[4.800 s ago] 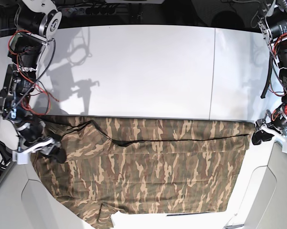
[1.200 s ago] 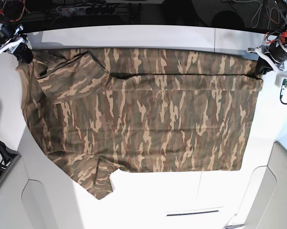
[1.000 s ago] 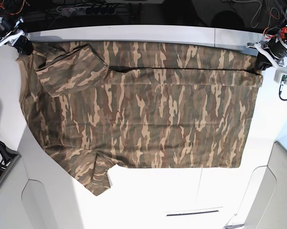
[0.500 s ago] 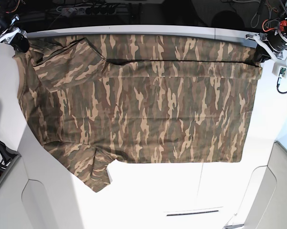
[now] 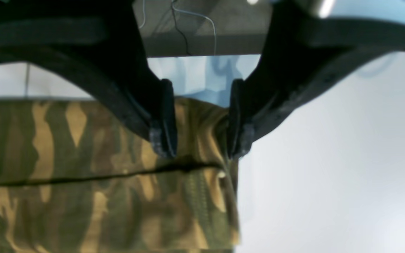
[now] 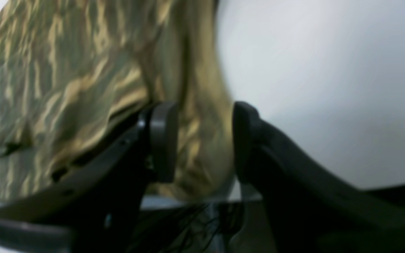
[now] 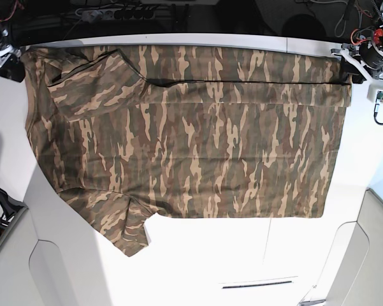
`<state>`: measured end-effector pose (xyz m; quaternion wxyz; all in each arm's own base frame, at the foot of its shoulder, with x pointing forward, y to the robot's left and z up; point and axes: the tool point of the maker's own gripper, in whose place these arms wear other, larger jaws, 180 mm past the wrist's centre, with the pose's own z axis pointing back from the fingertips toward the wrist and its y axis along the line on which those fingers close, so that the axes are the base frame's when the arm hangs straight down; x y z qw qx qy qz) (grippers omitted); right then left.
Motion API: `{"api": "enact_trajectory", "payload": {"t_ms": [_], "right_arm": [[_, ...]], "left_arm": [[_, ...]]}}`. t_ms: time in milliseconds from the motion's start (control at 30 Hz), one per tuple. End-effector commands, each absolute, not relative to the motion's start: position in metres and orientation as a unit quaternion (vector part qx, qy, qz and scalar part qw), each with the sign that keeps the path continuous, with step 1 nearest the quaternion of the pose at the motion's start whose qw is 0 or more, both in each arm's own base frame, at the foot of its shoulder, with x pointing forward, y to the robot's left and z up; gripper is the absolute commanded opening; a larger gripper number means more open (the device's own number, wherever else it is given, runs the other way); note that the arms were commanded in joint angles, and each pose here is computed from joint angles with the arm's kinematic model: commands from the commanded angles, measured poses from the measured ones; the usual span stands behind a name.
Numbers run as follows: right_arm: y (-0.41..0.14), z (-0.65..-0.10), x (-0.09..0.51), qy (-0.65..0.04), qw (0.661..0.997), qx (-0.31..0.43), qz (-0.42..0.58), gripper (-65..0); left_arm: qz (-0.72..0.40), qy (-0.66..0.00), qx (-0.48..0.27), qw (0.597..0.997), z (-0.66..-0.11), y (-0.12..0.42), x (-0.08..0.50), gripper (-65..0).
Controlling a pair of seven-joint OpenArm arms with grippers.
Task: Fold the T-shirt properly
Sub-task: 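Drag the shirt toward the robot with both grippers, then release, then reach both grippers to the shirt's hem corners and grasp them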
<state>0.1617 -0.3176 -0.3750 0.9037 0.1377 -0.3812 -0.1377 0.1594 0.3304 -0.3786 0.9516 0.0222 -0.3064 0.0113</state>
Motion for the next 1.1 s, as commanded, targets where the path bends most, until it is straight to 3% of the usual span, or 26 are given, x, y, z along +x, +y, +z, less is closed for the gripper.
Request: {"api": "enact_trajectory", "payload": {"t_ms": [0, 300, 467, 667, 867, 1067], "right_arm": [[-0.328, -0.356, 0.177, -0.411, 0.894, 0.124, -0.124, -39.7], [-0.355, -0.315, 0.234, -0.473, 0.873, 0.075, -0.089, -39.7], [-0.359, -0.297, 0.264, -0.507, 0.855, 0.067, -0.084, -39.7], [-0.358, -0.307, 0.294, -0.517, 0.845, 0.088, -0.101, -39.7], [-0.355, -0.325, 0.336, -0.516, 0.842, 0.107, -0.116, -39.4], [-0.345, -0.340, 0.375, -0.511, 0.842, 0.121, -0.121, -30.2]], "left_arm": [[0.010, -0.322, 0.035, 0.946, -0.367, 0.337, 0.167, -38.5], [0.092, -0.377, 0.112, 0.915, -0.324, 0.401, 0.169, -37.8], [0.105, -0.446, 0.090, 0.884, -0.287, 0.411, 0.189, -37.8], [0.080, -0.500, 0.066, 0.860, -0.259, 0.403, 0.228, -24.4], [0.059, -0.521, 0.045, 0.850, -0.253, 0.400, 0.279, -24.2], [0.076, -0.515, 0.023, 0.853, -0.275, 0.412, 0.330, -24.2]]}}
